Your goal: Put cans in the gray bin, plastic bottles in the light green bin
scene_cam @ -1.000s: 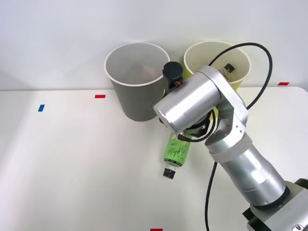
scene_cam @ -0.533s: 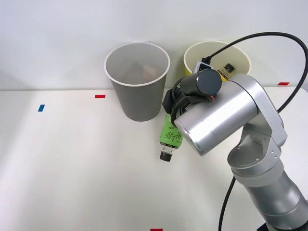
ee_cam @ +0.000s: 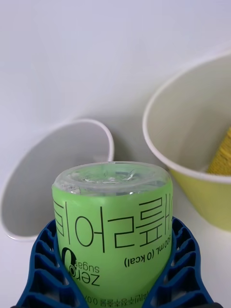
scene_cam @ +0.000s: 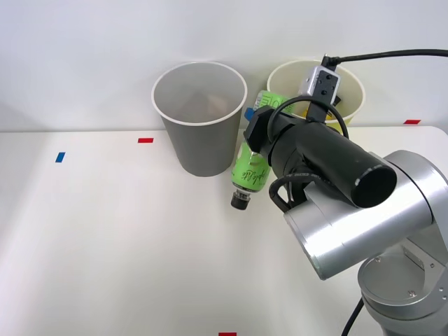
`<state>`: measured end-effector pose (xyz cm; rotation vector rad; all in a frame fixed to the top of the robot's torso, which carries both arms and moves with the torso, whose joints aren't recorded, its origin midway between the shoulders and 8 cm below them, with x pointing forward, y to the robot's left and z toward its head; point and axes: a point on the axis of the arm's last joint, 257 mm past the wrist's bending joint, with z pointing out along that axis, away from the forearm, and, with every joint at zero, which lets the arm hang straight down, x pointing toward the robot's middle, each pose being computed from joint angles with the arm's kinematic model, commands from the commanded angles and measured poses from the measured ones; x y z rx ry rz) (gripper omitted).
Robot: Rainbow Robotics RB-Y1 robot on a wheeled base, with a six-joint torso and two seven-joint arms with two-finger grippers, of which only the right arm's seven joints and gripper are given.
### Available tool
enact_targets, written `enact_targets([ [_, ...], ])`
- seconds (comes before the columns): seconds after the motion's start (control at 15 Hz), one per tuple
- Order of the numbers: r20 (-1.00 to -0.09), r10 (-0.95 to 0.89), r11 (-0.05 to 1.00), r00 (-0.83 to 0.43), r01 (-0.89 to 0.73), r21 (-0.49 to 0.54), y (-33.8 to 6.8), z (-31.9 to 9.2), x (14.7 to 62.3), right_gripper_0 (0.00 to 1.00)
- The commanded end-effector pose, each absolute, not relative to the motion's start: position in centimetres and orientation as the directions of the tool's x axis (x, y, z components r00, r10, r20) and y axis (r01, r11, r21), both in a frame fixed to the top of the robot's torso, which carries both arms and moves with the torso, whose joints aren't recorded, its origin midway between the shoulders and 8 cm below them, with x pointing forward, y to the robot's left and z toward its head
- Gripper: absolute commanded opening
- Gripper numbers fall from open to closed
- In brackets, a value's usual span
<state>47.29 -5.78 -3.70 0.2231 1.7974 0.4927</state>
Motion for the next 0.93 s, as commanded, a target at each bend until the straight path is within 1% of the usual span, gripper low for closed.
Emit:
enact_targets([
  [0.07,-0.902,0.422,0.878,-0.089,-0.208,0.431,-6.3,1.6,47.8,0.0],
  [0.2,-0.903,0.429,0.871,0.004,-0.265,0.413,-6.3,4.6,47.7,0.0],
  [0.33,-0.901,0.43,0.869,0.055,-0.294,0.397,-6.4,6.1,47.6,0.0],
  [0.67,-0.89,0.434,0.866,0.142,-0.337,0.369,-7.0,8.9,47.3,0.0],
  [0.8,-0.874,0.463,0.851,0.147,-0.351,0.392,-7.7,10.3,47.7,0.0],
  [0.93,-0.865,0.471,0.85,0.17,-0.351,0.394,-8.7,11.9,48.7,0.0],
])
